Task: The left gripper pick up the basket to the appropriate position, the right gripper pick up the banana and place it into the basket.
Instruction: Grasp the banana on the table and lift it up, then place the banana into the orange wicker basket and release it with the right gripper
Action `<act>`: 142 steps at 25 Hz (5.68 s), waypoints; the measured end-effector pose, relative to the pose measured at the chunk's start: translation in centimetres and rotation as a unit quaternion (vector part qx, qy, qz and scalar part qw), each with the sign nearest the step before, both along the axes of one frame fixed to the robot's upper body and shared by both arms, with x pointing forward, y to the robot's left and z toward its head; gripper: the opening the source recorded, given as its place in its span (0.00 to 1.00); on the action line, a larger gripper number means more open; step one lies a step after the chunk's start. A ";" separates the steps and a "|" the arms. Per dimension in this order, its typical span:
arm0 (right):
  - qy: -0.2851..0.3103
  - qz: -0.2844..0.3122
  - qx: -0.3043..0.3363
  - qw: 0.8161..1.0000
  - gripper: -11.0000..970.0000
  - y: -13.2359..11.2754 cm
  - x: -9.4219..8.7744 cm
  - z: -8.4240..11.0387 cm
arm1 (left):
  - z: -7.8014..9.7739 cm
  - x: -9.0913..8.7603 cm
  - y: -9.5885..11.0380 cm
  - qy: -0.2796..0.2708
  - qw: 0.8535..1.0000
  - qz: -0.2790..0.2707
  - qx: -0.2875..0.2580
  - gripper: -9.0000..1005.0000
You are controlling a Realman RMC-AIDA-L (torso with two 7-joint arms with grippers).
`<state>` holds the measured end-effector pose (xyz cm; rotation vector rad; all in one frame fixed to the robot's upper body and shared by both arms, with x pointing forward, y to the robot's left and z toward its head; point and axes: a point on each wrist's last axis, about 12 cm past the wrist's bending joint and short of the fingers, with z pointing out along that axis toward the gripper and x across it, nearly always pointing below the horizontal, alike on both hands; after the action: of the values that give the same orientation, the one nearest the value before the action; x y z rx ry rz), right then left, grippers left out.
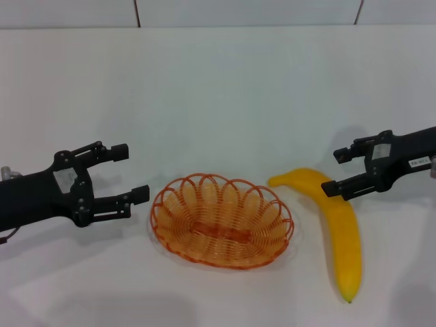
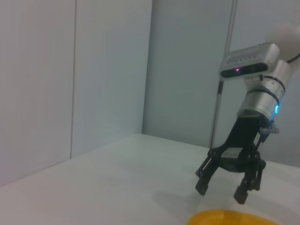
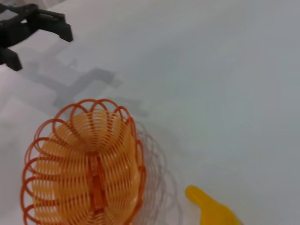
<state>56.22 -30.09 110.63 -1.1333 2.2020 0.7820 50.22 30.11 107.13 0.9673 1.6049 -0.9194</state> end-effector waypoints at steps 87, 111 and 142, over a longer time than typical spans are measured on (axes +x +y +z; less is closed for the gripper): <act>-0.027 0.079 0.049 0.995 0.56 1.6 -0.1 6.5 | -0.5 -2.1 3.5 0.087 0.995 -0.017 0.048 0.89; 0.001 0.188 0.093 0.978 0.60 14.4 3.0 4.4 | -0.4 -1.1 2.5 0.092 0.993 -0.035 0.064 0.89; -0.009 0.213 0.092 0.973 0.85 14.4 1.9 3.5 | -0.3 -0.7 2.1 0.101 0.992 -0.037 0.063 0.88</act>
<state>58.09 -15.70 114.08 -1.5296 1.8436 1.1218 49.51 32.25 106.82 1.0544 1.8252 -1.0021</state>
